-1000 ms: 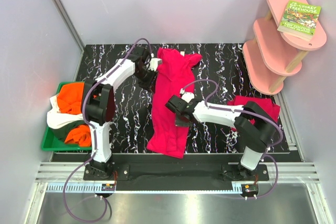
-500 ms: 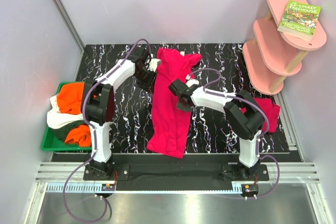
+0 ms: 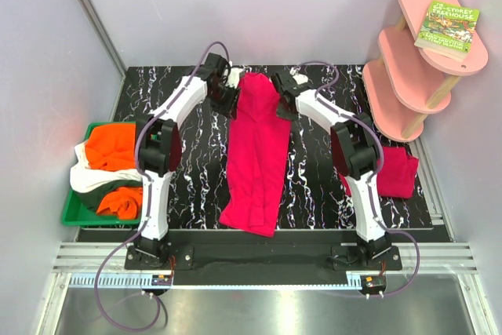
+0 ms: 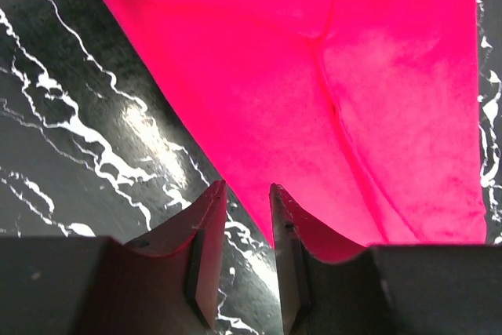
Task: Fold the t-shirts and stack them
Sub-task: Rotate the tshirt 90 degrees
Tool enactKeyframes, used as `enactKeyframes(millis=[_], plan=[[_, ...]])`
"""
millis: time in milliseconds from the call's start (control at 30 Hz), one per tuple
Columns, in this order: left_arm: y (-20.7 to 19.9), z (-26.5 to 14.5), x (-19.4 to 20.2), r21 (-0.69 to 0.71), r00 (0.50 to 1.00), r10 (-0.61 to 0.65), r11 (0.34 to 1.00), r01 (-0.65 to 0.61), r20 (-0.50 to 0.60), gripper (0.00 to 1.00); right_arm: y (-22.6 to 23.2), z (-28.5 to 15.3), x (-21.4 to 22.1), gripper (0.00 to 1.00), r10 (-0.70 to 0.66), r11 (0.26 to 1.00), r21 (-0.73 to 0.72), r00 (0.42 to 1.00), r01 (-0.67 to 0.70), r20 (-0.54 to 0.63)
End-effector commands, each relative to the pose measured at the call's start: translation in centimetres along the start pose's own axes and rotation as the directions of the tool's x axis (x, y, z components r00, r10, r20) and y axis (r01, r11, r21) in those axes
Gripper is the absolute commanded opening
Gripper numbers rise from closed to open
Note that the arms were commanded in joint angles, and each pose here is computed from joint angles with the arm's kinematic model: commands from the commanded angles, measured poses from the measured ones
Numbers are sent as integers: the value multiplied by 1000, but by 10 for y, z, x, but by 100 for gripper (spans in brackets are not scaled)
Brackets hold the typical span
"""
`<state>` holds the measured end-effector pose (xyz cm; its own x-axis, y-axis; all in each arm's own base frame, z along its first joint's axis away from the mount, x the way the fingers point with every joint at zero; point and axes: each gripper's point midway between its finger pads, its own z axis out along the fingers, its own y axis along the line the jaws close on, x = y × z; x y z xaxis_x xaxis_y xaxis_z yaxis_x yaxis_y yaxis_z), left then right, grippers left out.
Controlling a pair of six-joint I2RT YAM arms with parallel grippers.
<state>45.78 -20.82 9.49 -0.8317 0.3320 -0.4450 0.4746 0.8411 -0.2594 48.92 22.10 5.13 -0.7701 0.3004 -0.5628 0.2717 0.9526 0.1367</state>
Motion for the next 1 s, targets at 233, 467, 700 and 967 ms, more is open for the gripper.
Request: enactKeyframes(millis=[233,467,700,967], plan=[[8,47,40,55,987,-29,998,38,-161,31,16,22,16,20,-135,990,-39,985,132,-107],[12,72,50,74,968,-55,994,76,-247,31,5,43,10,20,-94,996,-12,983,93,-155],[17,83,45,61,963,-75,994,94,-258,31,-9,65,-18,22,-23,1000,-8,981,21,-192],[32,89,32,35,972,-88,995,98,-219,34,-12,88,-39,25,31,994,-91,976,-52,-216]])
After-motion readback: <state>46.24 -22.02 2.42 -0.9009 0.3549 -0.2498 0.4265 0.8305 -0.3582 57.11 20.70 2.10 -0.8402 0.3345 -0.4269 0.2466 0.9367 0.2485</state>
